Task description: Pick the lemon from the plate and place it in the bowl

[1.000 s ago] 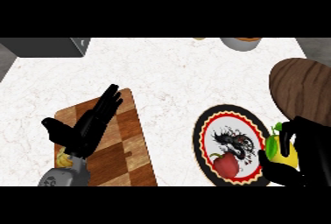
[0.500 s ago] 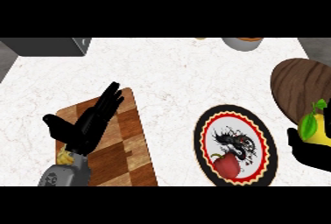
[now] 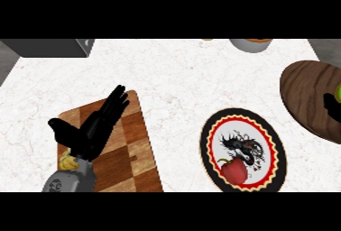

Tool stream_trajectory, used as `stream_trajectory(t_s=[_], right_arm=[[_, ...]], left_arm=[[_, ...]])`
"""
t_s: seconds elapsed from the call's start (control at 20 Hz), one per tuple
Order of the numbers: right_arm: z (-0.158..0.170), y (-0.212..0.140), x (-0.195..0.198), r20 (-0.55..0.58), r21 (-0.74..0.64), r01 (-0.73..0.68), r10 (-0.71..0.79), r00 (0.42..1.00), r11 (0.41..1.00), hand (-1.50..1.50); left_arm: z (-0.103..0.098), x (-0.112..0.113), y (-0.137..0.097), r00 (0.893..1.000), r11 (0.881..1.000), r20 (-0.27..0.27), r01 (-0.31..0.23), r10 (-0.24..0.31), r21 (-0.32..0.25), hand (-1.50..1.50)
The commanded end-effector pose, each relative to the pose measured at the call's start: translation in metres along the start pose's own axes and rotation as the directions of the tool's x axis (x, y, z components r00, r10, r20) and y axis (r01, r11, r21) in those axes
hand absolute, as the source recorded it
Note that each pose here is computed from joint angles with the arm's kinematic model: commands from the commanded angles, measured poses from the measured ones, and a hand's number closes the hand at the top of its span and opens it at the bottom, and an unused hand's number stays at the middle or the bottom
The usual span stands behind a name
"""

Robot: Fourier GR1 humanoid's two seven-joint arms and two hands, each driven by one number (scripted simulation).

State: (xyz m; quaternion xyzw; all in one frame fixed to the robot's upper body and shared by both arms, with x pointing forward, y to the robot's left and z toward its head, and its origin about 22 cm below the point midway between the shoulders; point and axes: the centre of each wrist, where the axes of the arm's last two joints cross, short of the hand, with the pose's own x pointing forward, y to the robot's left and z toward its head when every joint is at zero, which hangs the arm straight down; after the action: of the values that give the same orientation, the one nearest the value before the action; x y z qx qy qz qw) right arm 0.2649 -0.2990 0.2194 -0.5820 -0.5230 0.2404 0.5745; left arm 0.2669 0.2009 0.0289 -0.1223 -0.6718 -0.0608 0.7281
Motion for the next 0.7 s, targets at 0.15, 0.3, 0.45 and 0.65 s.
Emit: stream_trajectory(t_s=[0.15,0.3,0.45,0.65], right_arm=[[-0.061,0.033,-0.042,-0.020,-0.026,0.003,-0.003,1.000,1.000,1.50],[-0.088,0.041,-0.062,-0.021,-0.011,-0.032,0.032,0.999,0.999,1.50],[-0.099,0.077,-0.060,-0.029,-0.045,-0.138,0.137,0.990,0.989,1.50],[-0.113,0.093,-0.092,-0.062,0.044,-0.228,0.231,0.971,0.973,1.50]], left_arm=[[0.004,-0.002,0.008,1.000,1.000,0.006,-0.011,0.011,-0.015,0.00],[-0.022,0.004,-0.006,1.000,1.000,0.007,0.012,-0.012,-0.019,0.00],[-0.009,-0.001,0.003,1.000,1.000,0.016,0.008,-0.007,-0.024,0.00],[-0.020,0.012,0.004,1.000,1.000,0.012,0.008,-0.008,-0.016,0.00]])
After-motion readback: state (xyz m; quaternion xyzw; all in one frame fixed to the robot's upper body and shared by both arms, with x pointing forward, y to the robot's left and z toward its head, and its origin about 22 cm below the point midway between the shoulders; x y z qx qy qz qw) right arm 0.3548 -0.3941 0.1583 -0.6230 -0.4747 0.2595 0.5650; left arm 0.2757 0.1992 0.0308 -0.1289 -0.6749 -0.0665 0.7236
